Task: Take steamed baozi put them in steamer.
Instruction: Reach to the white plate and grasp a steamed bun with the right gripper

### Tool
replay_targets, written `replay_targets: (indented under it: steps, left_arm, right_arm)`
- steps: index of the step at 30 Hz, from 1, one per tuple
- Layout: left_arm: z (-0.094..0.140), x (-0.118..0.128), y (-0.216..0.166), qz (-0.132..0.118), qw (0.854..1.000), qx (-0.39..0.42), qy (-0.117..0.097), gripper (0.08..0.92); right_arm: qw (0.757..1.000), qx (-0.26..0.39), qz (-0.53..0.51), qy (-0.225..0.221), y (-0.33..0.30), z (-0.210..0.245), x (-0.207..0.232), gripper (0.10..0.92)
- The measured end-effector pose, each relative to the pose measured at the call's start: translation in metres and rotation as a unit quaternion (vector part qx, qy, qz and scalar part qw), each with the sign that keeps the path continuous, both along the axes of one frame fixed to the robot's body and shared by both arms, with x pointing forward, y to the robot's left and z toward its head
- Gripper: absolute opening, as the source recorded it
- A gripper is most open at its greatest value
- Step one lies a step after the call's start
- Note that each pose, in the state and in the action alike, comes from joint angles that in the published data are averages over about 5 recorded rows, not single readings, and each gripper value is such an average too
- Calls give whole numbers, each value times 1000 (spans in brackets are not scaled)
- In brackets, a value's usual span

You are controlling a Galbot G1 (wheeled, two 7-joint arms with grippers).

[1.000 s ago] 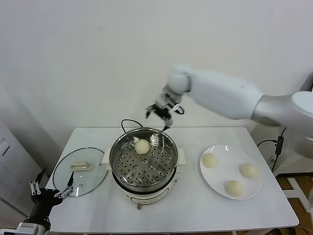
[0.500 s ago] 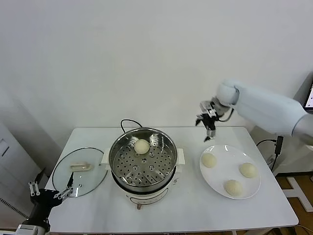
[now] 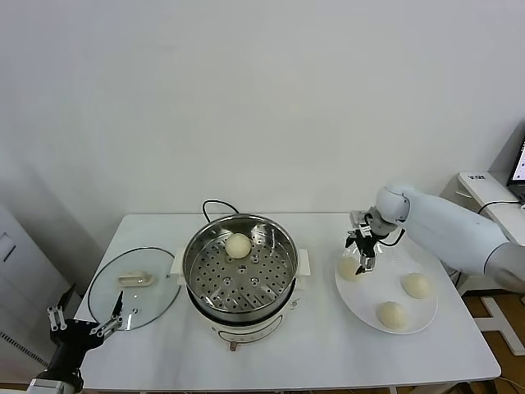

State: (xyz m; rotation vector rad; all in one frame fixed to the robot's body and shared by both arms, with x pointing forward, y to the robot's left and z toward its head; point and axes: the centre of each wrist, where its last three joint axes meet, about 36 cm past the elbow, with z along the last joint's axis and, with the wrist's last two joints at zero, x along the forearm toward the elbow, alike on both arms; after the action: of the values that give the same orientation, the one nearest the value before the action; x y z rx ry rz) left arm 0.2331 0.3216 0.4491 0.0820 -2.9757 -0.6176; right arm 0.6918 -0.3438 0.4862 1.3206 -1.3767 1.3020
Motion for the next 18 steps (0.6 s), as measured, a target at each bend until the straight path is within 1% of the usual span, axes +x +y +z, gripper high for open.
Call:
replay_targets:
  steps: [10,13,18]
  left_arm:
    - [0,0,-1,-2,1000,2,1,823]
    - [1,1,0,-2,1000,3,0,823]
    - [2,1,0,-3,1000,5,-2,823]
  right_arm:
    - [1000,4,-19,-1,-3,-24,-4,695]
    - [1000,4,-21,-3,-4,-27,-5,631]
    - [1000,5,-25,-2,-6,-25,-6,488]
